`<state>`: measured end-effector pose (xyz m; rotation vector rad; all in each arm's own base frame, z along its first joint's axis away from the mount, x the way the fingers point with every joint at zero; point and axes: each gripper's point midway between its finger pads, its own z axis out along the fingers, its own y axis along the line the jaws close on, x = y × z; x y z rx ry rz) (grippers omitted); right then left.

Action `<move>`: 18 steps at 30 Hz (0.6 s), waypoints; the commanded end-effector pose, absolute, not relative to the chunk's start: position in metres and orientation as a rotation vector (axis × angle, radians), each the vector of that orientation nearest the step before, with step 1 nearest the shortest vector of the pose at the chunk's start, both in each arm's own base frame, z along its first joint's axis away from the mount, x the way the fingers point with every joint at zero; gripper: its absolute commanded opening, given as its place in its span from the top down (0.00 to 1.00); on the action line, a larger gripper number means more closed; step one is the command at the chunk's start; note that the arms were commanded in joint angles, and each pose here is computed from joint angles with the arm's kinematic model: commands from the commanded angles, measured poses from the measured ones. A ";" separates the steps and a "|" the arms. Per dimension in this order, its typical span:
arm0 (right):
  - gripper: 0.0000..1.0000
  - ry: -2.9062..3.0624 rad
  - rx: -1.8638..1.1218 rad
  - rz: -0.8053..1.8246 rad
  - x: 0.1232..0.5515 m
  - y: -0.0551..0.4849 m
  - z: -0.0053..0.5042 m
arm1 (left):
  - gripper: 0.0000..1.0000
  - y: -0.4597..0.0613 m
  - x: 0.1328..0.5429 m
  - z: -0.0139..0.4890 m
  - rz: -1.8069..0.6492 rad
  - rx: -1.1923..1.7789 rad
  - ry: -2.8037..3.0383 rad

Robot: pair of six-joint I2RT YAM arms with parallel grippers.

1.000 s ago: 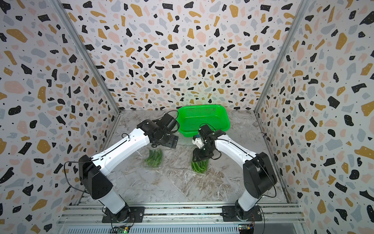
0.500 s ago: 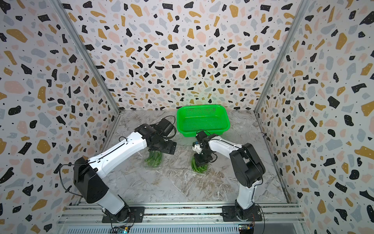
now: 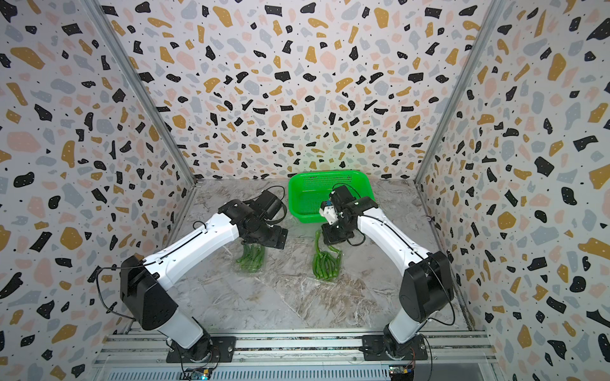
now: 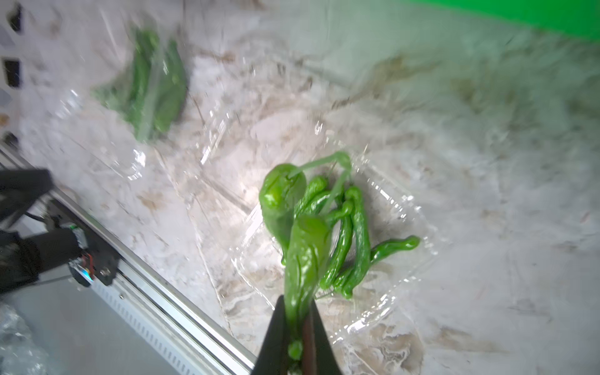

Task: Take small green peppers out of containers
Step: Pick up the green pepper from the packing box, then place the green pepper in the basket.

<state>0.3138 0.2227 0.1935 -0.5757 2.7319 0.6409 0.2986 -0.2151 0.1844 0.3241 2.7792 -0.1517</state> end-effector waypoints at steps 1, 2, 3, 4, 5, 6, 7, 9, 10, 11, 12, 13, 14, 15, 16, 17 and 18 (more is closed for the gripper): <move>0.98 2.639 -0.494 0.719 0.344 0.219 0.237 | 0.07 -0.218 0.304 0.193 -0.167 0.354 2.769; 0.98 2.612 -0.469 0.724 0.357 0.217 0.245 | 0.07 -0.218 0.304 0.193 -0.166 0.358 2.772; 0.98 2.578 -0.441 0.722 0.372 0.215 0.253 | 0.06 -0.218 0.305 0.193 -0.164 0.362 2.775; 0.98 2.550 -0.404 0.718 0.389 0.212 0.258 | 0.07 -0.218 0.305 0.194 -0.162 0.366 2.778; 0.98 2.527 -0.373 0.715 0.404 0.209 0.261 | 0.06 -0.218 0.306 0.194 -0.162 0.367 2.778; 0.98 2.503 -0.323 0.711 0.422 0.204 0.262 | 0.07 -0.218 0.306 0.195 -0.163 0.373 2.779; 0.98 2.480 -0.268 0.713 0.441 0.198 0.260 | 0.07 -0.218 0.306 0.195 -0.162 0.371 2.782; 0.98 2.445 -0.166 0.706 0.477 0.187 0.250 | 0.07 -0.218 0.306 0.196 -0.160 0.374 2.786; 0.98 2.441 -0.119 0.685 0.496 0.181 0.241 | 0.07 -0.218 0.305 0.196 -0.161 0.375 2.786; 0.98 2.442 -0.086 0.659 0.511 0.176 0.231 | 0.07 -0.218 0.305 0.196 -0.162 0.375 2.788; 0.98 2.450 -0.056 0.632 0.527 0.172 0.218 | 0.06 -0.218 0.305 0.196 -0.164 0.375 2.789; 0.98 2.459 -0.032 0.611 0.541 0.168 0.205 | 0.07 -0.218 0.304 0.195 -0.165 0.375 2.794; 0.98 2.467 -0.017 0.596 0.552 0.167 0.195 | 0.07 -0.218 0.303 0.195 -0.168 0.374 2.796; 0.98 2.479 -0.004 0.579 0.563 0.165 0.181 | 0.07 -0.218 0.302 0.195 -0.171 0.372 2.801; 0.98 2.492 0.010 0.565 0.571 0.163 0.170 | 0.06 -0.218 0.301 0.195 -0.174 0.370 2.804; 0.98 2.506 0.024 0.555 0.578 0.161 0.159 | 0.07 -0.218 0.300 0.194 -0.177 0.370 2.806; 0.98 2.523 0.034 0.547 0.582 0.160 0.148 | 0.06 -0.217 0.299 0.193 -0.177 0.367 2.808</move>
